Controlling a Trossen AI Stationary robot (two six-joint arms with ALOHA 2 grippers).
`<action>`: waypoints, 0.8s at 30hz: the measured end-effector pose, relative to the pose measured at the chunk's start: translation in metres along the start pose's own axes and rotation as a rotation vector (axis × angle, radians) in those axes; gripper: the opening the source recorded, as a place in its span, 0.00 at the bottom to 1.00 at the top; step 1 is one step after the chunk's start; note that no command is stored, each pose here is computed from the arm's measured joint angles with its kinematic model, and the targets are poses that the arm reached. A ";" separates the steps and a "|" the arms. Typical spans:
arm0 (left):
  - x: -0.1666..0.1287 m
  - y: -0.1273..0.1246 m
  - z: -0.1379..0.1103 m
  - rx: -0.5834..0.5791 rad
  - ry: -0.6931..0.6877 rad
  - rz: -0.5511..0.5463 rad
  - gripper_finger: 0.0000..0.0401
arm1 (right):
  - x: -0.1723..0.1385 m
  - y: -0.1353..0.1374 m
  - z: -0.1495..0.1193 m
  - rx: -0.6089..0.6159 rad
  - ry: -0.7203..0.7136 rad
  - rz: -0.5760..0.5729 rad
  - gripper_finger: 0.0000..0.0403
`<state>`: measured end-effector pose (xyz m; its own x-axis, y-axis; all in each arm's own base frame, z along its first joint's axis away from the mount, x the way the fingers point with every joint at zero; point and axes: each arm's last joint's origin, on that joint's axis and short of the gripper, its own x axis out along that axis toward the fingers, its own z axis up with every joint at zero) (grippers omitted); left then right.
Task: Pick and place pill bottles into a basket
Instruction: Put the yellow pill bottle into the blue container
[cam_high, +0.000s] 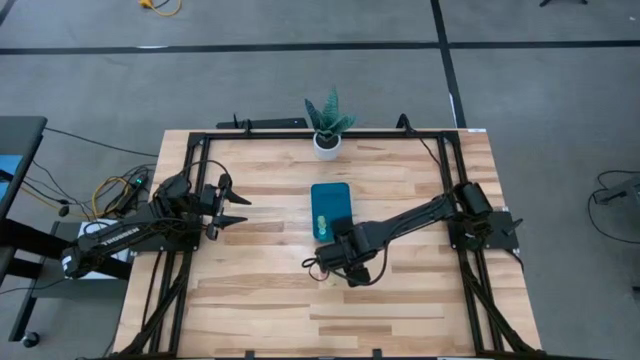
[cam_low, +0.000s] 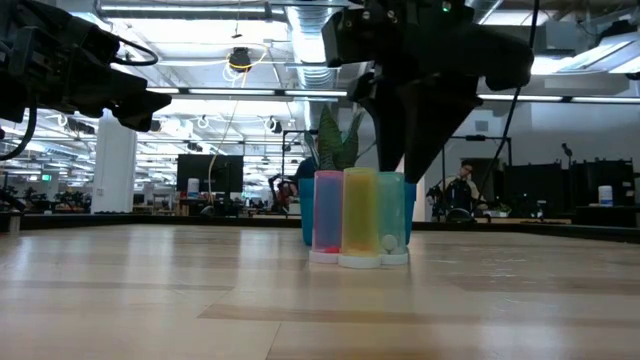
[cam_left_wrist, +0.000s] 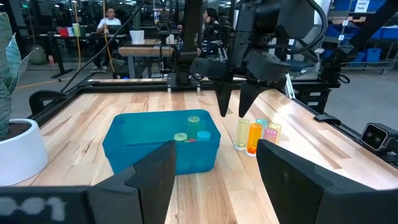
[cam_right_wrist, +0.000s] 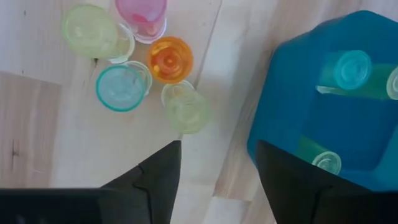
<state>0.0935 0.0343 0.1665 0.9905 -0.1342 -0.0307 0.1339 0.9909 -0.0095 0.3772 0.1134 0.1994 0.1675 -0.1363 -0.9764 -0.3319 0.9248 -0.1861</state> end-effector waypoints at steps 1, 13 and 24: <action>0.000 0.000 0.000 0.000 0.000 0.000 0.53 | 0.000 0.001 0.000 -0.002 0.000 0.000 0.50; 0.000 0.000 0.000 0.000 0.000 0.000 0.53 | -0.001 0.007 0.001 -0.017 -0.007 0.003 0.48; 0.000 0.000 0.000 0.000 0.000 0.000 0.53 | 0.005 0.009 0.003 -0.015 0.003 0.003 0.47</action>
<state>0.0935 0.0343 0.1665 0.9905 -0.1339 -0.0307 0.1337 0.9910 -0.0095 0.3774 0.1224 0.1929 0.1639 -0.1348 -0.9772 -0.3462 0.9197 -0.1850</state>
